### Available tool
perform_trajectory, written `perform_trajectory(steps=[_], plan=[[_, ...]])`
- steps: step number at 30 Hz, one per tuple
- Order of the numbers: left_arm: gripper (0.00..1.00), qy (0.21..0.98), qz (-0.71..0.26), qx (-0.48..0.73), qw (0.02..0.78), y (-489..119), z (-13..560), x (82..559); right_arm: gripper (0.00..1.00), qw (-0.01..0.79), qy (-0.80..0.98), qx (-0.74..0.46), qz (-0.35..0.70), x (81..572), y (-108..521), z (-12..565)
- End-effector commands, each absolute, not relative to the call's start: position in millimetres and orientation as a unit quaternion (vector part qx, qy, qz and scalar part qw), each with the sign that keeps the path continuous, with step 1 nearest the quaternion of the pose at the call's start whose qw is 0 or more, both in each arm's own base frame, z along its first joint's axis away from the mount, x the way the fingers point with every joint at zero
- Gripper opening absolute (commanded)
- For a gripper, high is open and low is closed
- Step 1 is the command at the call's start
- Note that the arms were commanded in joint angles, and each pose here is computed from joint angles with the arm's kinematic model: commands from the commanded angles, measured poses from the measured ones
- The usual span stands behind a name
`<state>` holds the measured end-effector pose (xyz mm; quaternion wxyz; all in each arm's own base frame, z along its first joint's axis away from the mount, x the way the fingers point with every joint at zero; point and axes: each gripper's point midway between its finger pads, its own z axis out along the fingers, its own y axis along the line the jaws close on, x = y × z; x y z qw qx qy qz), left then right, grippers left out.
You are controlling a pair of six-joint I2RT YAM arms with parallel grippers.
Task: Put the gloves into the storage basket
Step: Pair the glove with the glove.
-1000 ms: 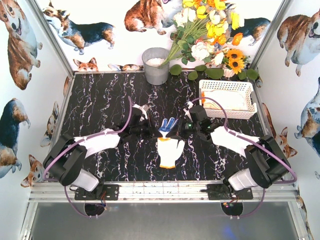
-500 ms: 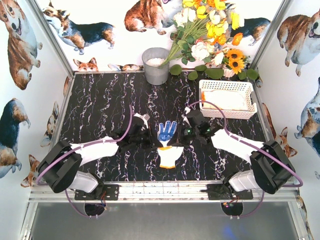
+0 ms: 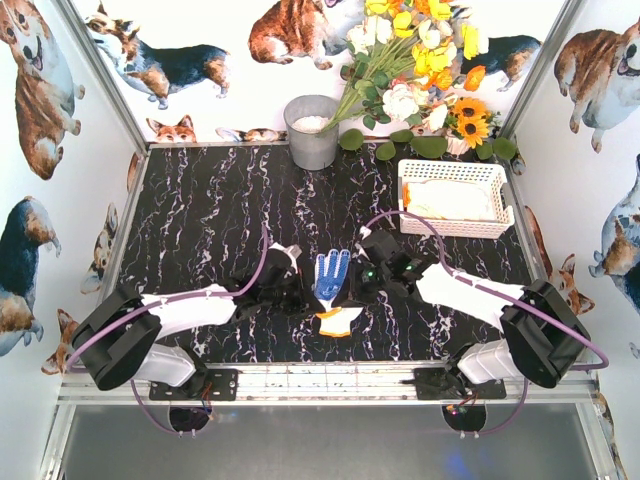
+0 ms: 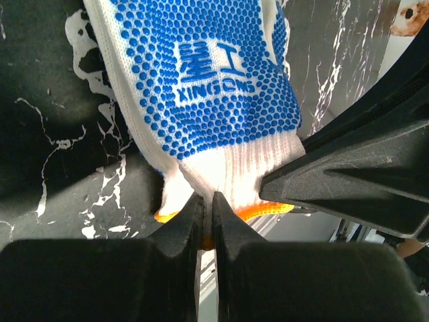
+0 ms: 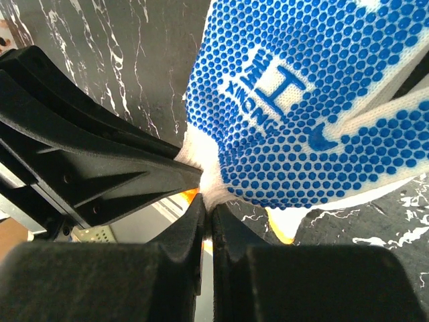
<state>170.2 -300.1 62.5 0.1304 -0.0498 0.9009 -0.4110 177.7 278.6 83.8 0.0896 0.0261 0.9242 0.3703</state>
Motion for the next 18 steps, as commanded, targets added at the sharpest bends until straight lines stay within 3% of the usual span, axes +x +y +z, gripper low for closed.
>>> perform_trajectory(steps=[1,18], plan=[[0.0,0.905,-0.405,-0.051,0.121,-297.1,57.1,157.9,0.0,0.114,0.919,0.029,0.377,180.4,280.9,91.8],[0.0,0.909,-0.4,-0.044,0.105,-304.4,37.5,147.0,0.0,0.095,0.932,0.032,0.347,163.8,270.9,71.2]])
